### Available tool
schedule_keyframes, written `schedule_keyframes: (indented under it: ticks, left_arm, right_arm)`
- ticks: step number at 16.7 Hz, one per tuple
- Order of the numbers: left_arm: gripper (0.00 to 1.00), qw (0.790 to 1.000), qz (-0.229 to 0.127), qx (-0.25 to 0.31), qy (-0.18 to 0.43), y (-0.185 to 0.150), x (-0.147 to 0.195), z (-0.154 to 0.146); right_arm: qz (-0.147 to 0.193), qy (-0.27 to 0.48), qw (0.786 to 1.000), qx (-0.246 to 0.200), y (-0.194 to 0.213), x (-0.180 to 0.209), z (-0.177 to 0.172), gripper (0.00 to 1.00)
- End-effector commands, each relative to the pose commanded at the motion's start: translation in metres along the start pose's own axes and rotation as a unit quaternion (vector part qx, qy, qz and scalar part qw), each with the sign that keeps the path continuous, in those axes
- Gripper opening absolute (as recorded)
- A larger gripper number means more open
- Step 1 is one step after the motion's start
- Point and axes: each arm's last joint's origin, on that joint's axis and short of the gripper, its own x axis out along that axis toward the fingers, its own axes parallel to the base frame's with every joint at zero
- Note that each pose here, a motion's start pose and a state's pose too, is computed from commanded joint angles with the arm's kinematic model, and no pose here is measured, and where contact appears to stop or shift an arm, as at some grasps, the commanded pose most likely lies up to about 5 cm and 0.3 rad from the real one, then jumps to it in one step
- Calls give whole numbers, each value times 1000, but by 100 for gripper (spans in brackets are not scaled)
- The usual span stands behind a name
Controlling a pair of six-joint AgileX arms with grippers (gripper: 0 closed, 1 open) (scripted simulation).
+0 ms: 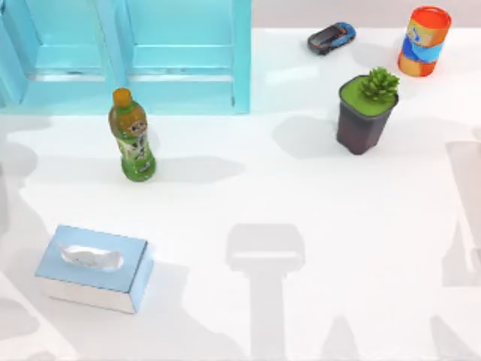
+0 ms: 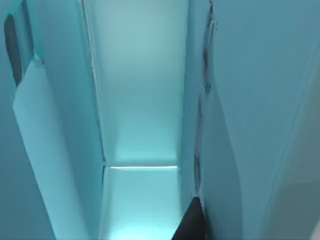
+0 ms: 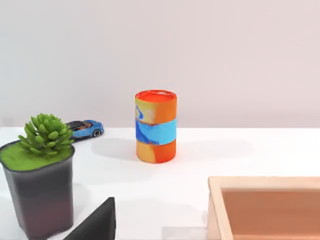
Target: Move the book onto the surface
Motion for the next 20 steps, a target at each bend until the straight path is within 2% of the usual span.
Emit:
schedule_keyframes:
  ticks: [12, 16, 20]
  left_arm:
    - [0, 1000, 0, 3, 5, 1, -8, 8]
    - [0, 999, 6, -5, 32, 13, -52, 31]
    - [0, 1000, 14, -13, 25, 22, -130, 83]
  right_arm:
    - [0, 0, 1000, 0, 0, 0, 0, 100]
    - [0, 0, 1000, 0, 0, 0, 0, 100]
    - [0, 0, 1000, 0, 0, 0, 0, 100]
